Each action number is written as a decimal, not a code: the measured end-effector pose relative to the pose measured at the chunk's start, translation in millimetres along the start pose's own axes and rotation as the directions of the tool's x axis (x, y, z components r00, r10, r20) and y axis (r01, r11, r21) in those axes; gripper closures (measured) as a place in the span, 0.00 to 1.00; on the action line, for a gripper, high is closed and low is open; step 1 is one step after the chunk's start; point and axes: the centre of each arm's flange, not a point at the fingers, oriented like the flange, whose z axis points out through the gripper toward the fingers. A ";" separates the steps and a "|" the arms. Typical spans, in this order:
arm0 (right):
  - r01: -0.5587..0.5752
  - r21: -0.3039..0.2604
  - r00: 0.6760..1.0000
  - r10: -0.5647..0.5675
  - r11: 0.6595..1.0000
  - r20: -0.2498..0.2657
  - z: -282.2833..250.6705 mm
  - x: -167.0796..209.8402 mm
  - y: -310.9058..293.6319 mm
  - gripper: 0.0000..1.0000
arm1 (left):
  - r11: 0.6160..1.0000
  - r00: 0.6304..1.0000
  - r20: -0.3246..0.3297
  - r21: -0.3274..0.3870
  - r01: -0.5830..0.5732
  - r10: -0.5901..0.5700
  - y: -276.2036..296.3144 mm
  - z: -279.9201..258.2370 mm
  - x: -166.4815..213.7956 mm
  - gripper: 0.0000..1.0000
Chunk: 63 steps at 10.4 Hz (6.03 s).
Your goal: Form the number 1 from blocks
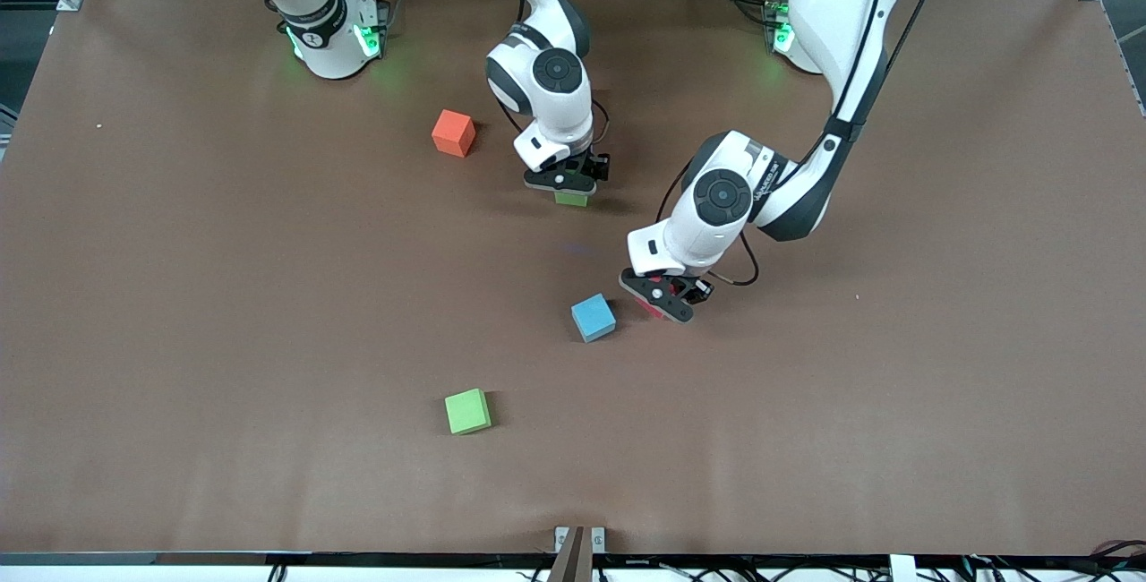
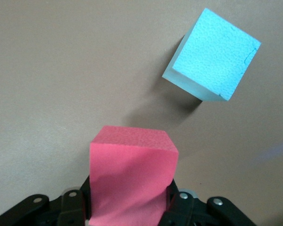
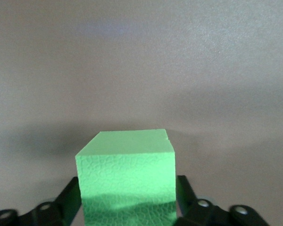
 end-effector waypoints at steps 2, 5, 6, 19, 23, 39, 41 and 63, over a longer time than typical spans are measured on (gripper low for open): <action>-0.002 0.009 1.000 0.002 1.000 -0.003 -4.5 0.6 -2.1 0.00 | 0.998 0.998 -0.006 -0.011 0.064 -0.064 1.5 -17.4 2.1 0.43; -0.012 0.035 1.000 0.013 0.999 -0.018 -41.7 32.0 5.3 0.00 | 0.972 0.973 -0.010 -0.063 0.228 -0.229 8.8 -37.2 5.0 0.43; -0.009 0.042 1.000 0.010 0.999 -0.022 -58.9 58.3 17.1 0.00 | 0.957 0.960 -0.003 -0.079 0.279 -0.280 10.9 -40.0 5.9 0.43; 0.182 -0.004 0.983 -0.181 0.983 0.022 -207.8 349.6 440.5 0.00 | 0.755 0.759 0.155 -0.095 0.649 -0.633 195.8 18.6 -21.6 0.43; 0.276 -0.065 0.960 -0.277 0.959 -0.023 -293.0 316.6 430.0 0.00 | 0.775 0.775 0.148 -0.070 0.628 -0.614 196.3 35.2 -25.9 0.43; 0.320 -0.010 0.948 -0.320 0.947 0.005 -507.4 264.3 417.3 0.00 | 0.724 0.726 0.087 -0.060 0.687 -0.682 125.7 -43.3 0.2 0.00; 0.316 -0.013 0.949 -0.316 0.949 -0.021 -507.5 268.8 418.5 0.00 | 0.694 0.694 0.039 -0.022 0.720 -0.719 53.6 -110.0 2.4 0.00; 0.229 -0.020 0.971 -0.229 0.973 -0.065 -485.6 291.7 445.6 0.00 | 0.798 0.801 -0.003 0.087 0.596 -0.598 -218.1 -429.8 -167.2 0.00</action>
